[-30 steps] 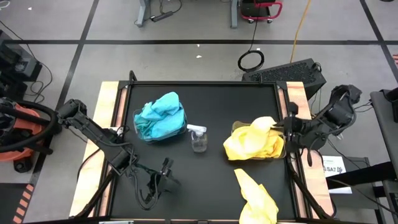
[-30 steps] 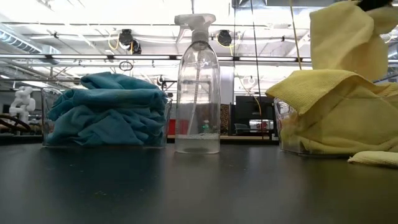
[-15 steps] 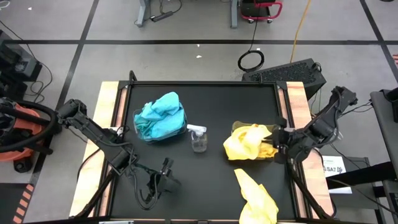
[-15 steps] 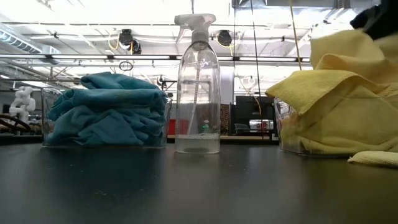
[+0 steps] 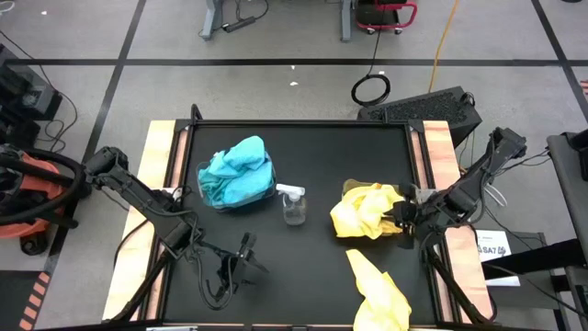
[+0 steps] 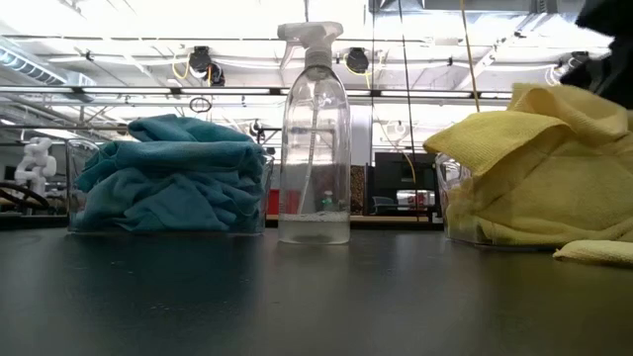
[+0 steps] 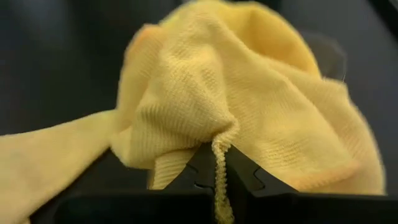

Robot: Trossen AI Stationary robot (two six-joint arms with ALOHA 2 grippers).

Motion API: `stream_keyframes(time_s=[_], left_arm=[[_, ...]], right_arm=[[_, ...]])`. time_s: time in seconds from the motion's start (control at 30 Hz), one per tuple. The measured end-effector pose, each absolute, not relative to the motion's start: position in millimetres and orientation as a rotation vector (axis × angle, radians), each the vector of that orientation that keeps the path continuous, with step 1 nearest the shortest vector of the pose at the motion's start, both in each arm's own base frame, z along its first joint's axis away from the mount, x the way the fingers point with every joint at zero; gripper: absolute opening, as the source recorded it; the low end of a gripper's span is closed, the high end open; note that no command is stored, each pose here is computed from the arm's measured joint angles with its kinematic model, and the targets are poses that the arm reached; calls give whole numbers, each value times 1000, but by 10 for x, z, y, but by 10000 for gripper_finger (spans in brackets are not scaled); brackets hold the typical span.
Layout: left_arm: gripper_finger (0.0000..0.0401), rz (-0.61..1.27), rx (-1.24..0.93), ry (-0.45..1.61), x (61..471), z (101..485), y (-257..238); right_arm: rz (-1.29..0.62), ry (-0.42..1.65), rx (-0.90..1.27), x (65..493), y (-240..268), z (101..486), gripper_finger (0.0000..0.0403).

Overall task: Sort microfiber towel by color & place in baskets
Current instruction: Put the yellow microfiber towel into the bottom transparent bin

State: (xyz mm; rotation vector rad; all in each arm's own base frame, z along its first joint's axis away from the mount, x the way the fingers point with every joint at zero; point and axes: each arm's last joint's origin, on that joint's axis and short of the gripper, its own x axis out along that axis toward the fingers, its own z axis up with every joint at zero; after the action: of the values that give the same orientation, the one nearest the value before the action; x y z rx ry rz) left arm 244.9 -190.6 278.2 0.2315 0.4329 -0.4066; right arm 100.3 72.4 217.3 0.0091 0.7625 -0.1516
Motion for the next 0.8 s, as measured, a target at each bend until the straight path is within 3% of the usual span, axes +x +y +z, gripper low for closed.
stream_keyframes(time_s=[0.3, 0.8], left_arm=[[197, -379, 232, 429, 2469, 2786, -1880], [197, -362, 228, 427, 2501, 2788, -1839]], right_arm=[[-296, 796, 133, 995, 620, 1775, 0], [-342, 804, 333, 1018, 512, 1317, 0]])
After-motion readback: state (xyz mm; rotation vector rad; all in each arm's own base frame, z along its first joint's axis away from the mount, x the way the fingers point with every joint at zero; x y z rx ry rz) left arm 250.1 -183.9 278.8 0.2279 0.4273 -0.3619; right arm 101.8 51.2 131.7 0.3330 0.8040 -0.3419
